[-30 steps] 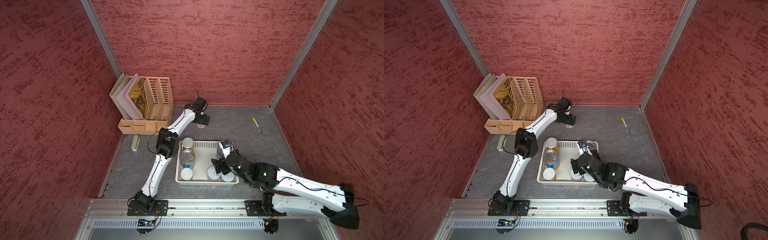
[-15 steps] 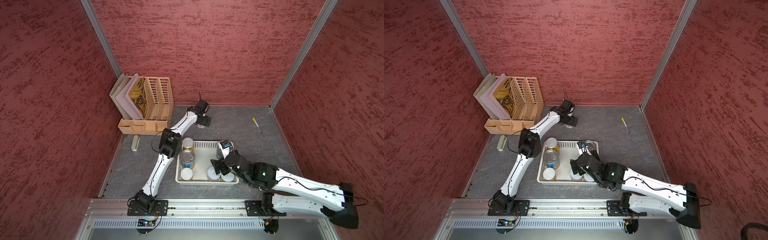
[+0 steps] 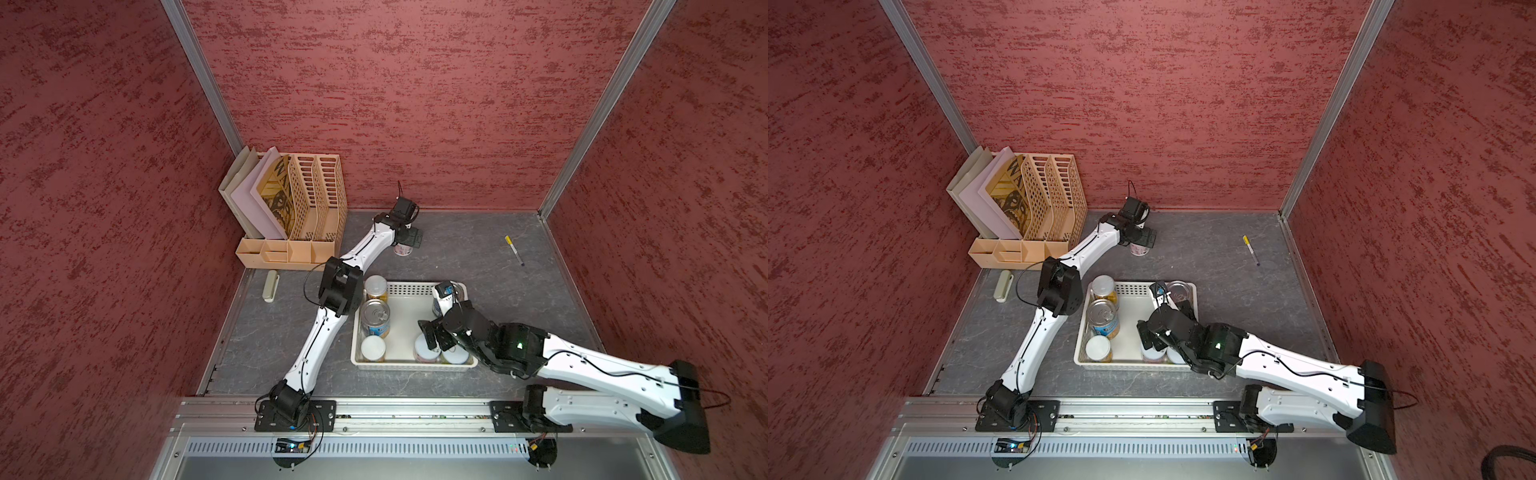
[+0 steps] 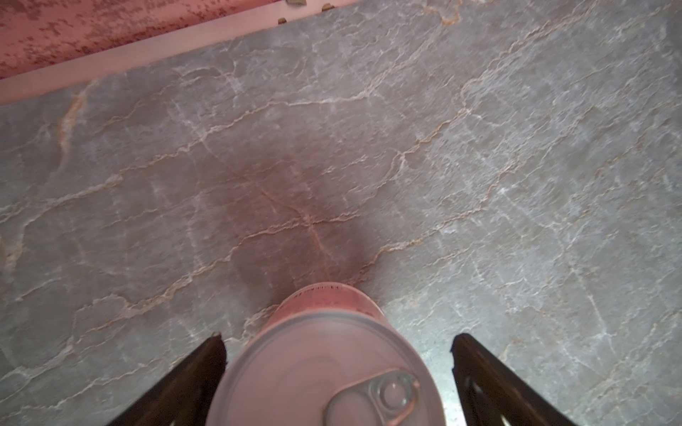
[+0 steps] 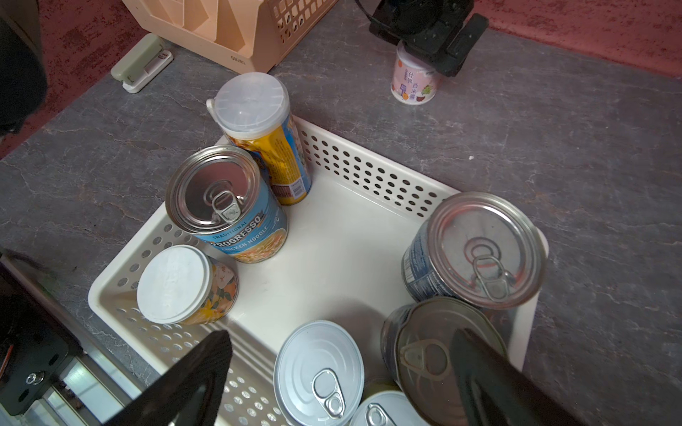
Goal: Put the canned food in the basket
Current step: Pick up the canned food from the center of the board.
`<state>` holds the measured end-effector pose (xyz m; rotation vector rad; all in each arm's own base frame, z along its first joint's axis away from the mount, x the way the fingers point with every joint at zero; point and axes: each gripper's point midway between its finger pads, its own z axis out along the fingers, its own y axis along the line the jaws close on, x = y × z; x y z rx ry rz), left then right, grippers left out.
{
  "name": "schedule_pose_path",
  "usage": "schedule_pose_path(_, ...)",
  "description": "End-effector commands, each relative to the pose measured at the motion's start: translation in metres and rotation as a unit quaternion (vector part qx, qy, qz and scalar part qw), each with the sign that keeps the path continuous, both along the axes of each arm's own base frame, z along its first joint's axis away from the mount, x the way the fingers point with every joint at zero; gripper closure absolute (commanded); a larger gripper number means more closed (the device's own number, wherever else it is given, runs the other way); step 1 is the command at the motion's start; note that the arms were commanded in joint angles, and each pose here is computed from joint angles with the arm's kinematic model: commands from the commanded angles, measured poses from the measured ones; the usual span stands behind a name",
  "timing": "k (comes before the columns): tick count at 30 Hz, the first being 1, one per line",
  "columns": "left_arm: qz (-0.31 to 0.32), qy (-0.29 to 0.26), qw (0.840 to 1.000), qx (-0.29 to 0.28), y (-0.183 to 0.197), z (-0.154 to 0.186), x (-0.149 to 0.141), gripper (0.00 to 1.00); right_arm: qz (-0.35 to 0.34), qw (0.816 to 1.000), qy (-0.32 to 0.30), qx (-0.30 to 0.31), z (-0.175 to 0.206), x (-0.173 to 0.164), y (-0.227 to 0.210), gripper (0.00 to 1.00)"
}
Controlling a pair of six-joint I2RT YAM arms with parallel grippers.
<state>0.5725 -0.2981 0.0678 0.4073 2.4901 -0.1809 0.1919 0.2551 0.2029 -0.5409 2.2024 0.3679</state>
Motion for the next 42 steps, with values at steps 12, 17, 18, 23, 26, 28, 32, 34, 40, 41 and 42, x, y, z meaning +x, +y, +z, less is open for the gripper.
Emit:
schedule_pose_path(12, -0.007, 0.000, 1.000, 0.003, 0.004, 0.004, 0.001, 0.37, 0.009, 1.000, -0.001, 0.019, 0.013, -0.001, 0.006, 0.02)
schedule_pose_path(17, -0.006, 0.001, 1.000, 0.000, 0.003, 0.011, -0.001, 0.53, 0.007, 1.000, -0.002, 0.019, 0.013, -0.001, 0.006, 0.01)
schedule_pose_path(18, -0.008, -0.001, 1.000, -0.003, 0.002, 0.016, -0.002, 0.55, 0.006, 1.000, -0.003, 0.019, 0.013, -0.001, 0.005, 0.02)
schedule_pose_path(23, -0.001, -0.034, 0.999, -0.008, -0.001, 0.045, -0.006, 0.59, 0.002, 1.000, -0.006, 0.023, 0.015, 0.000, 0.003, 0.02)
schedule_pose_path(26, -0.001, -0.053, 0.998, -0.025, -0.006, 0.066, -0.011, 0.61, 0.001, 1.000, -0.009, 0.026, 0.017, 0.000, 0.001, 0.02)
schedule_pose_path(28, 0.001, -0.061, 0.997, -0.036, -0.009, 0.081, -0.015, 0.63, 0.000, 1.000, -0.011, 0.028, 0.018, -0.001, 0.000, 0.01)
schedule_pose_path(32, -0.003, -0.080, 0.996, -0.048, -0.018, 0.114, -0.028, 0.65, -0.005, 0.999, -0.013, 0.034, 0.020, 0.000, -0.002, 0.02)
schedule_pose_path(34, -0.002, -0.094, 0.995, -0.045, -0.020, 0.131, -0.036, 0.65, -0.011, 0.999, -0.019, 0.039, 0.023, 0.000, -0.006, 0.02)
schedule_pose_path(40, 0.007, -0.114, 0.992, -0.062, -0.026, 0.181, -0.075, 0.65, -0.042, 0.995, -0.050, 0.077, 0.040, 0.001, -0.028, 0.02)
schedule_pose_path(41, 0.008, -0.117, 0.991, -0.063, -0.026, 0.186, -0.083, 0.65, -0.048, 0.993, -0.057, 0.086, 0.044, 0.001, -0.034, 0.02)
schedule_pose_path(42, 0.012, -0.121, 0.991, -0.061, -0.025, 0.189, -0.090, 0.65, -0.054, 0.992, -0.064, 0.094, 0.047, 0.001, -0.038, 0.01)
